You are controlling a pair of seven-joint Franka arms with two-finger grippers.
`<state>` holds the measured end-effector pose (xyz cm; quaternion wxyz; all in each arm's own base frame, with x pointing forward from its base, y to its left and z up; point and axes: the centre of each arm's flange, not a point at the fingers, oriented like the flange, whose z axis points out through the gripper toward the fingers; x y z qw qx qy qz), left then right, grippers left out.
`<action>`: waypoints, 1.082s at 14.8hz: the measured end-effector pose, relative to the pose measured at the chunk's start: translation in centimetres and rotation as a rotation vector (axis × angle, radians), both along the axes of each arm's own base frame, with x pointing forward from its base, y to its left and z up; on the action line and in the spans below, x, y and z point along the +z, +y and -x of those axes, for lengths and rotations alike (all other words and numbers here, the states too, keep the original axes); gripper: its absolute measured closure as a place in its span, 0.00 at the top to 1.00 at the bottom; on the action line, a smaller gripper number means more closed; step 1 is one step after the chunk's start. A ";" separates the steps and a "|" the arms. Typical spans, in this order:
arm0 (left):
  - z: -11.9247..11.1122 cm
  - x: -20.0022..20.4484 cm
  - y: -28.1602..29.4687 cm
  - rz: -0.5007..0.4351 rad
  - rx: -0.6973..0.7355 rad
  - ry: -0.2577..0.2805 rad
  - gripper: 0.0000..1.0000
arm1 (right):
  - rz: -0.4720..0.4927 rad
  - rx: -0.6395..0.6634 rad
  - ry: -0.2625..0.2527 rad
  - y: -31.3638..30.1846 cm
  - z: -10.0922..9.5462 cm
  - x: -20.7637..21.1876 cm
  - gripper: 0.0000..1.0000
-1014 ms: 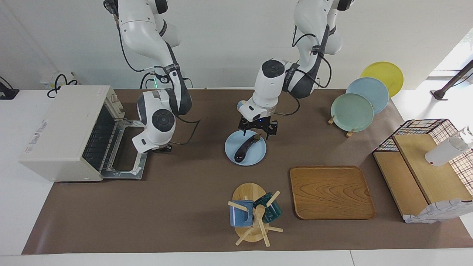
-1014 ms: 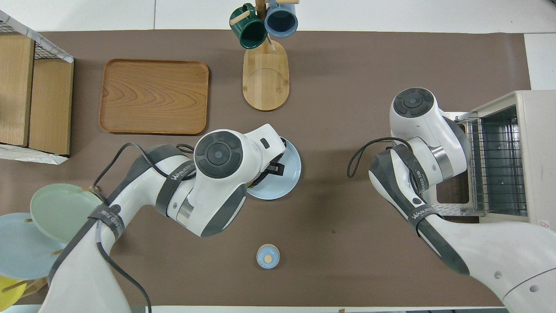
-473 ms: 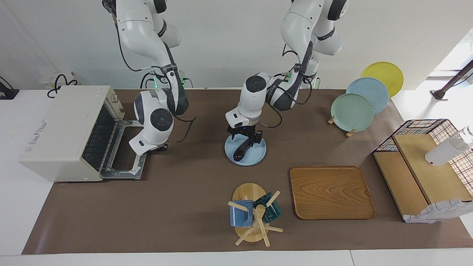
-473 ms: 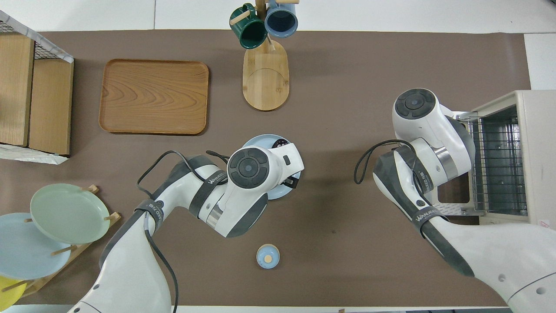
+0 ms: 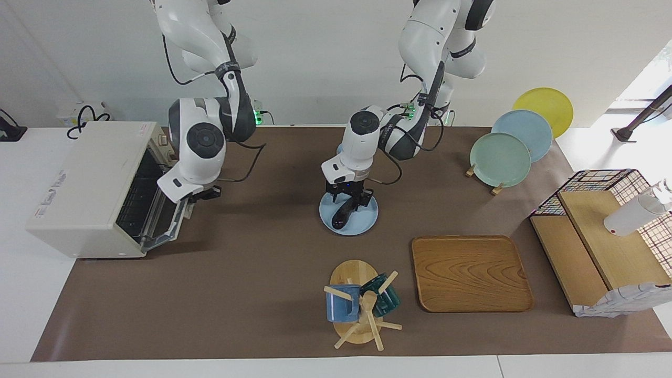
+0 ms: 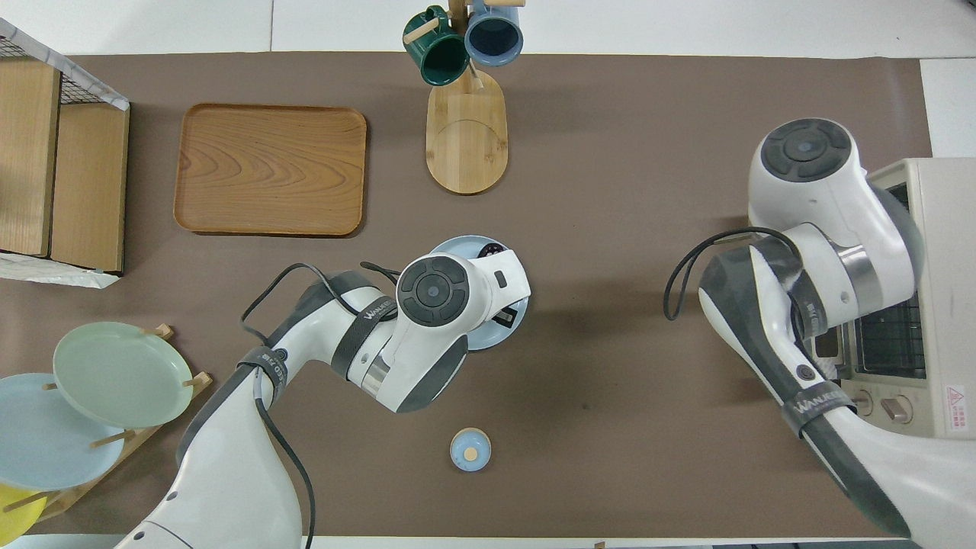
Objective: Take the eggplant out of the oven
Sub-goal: 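Grasp the eggplant with the left gripper while the right gripper withdraws, then carry the eggplant with the left gripper onto the wooden tray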
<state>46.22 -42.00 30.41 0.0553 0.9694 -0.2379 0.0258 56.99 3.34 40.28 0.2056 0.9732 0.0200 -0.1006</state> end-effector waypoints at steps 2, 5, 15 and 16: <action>-0.3 0.1 0.2 0.014 0.007 0.009 0.43 | -0.008 0.002 -0.007 -2.3 0.2 2.2 0.01; -0.9 0.3 0.7 0.032 0.033 0.019 0.30 | -0.016 -0.002 -0.011 -4.6 0.4 3.7 0.01; -15.5 14.2 18.9 0.097 0.371 0.083 0.30 | -0.045 0.003 0.011 -8.3 0.5 5.2 0.03; -16.7 13.7 21.6 0.096 0.409 0.085 0.30 | -0.049 0.001 0.010 -8.7 0.6 5.4 0.03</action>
